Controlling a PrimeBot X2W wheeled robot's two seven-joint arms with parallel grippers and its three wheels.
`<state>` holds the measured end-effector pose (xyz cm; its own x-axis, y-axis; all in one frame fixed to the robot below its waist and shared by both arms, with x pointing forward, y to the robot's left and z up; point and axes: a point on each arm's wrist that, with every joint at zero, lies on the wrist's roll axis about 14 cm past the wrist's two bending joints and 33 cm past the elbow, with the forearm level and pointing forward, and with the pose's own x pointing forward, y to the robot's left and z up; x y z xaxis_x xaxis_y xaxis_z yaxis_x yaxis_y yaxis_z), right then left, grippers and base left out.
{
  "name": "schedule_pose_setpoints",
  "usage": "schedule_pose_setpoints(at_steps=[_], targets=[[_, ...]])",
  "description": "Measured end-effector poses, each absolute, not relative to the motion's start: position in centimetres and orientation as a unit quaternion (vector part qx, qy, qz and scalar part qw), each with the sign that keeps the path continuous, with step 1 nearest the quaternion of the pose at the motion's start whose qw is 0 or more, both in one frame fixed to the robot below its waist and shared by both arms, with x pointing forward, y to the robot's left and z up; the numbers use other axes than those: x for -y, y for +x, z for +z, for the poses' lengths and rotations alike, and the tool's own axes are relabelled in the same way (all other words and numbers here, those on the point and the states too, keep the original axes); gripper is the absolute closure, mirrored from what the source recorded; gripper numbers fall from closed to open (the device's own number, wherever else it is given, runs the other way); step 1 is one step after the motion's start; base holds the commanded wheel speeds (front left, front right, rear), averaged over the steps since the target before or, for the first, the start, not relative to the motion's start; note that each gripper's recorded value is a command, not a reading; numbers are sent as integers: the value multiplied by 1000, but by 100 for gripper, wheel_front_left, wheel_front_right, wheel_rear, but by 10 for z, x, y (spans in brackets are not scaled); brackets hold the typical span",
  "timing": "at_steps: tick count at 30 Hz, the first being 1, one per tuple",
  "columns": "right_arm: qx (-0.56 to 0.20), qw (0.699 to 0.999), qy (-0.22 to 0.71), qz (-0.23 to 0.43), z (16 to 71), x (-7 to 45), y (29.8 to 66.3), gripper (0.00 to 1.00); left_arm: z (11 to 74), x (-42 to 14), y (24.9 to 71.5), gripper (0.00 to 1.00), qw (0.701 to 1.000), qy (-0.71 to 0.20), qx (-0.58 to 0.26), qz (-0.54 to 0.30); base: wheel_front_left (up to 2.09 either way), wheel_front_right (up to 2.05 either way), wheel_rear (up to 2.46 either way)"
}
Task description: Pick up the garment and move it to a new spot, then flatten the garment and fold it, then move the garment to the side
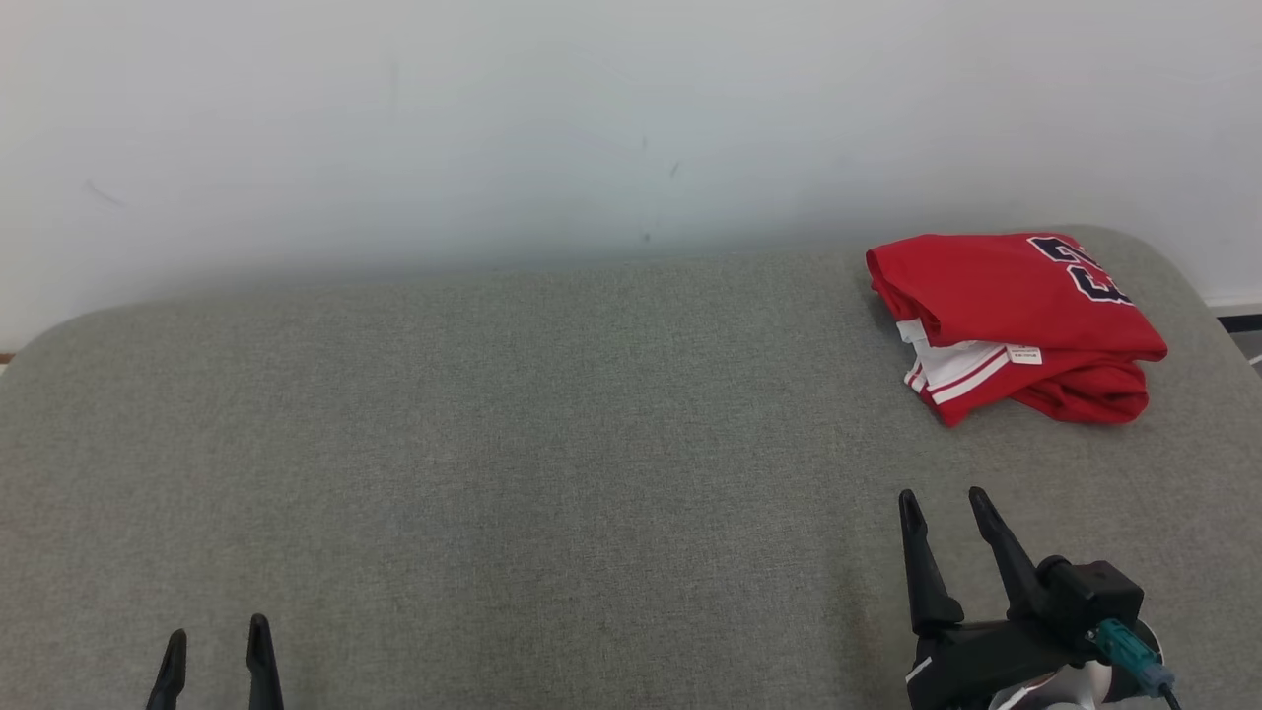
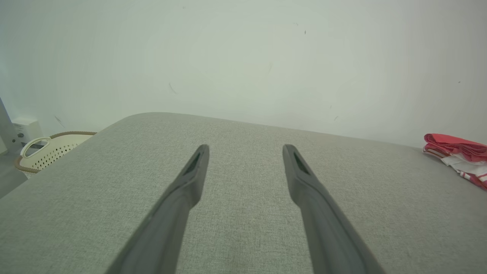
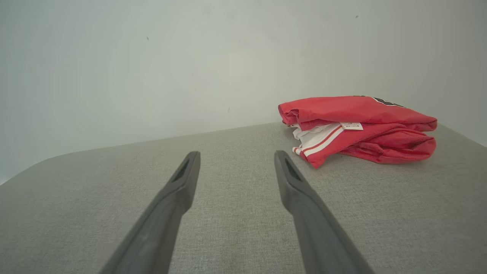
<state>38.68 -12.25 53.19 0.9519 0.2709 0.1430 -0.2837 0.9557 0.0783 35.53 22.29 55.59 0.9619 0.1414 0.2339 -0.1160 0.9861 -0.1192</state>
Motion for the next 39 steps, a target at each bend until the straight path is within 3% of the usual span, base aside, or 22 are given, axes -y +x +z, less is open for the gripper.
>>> schedule_pose_setpoints(at_steps=[12,39], targets=[[56,985,55,156,523,107,366,0,548,-227,344,0,992,-20,108,65,0,0,0],[55,984,45,162,522,104,364,0,543,-228,342,0,993,-20,101,64,0,0,0]])
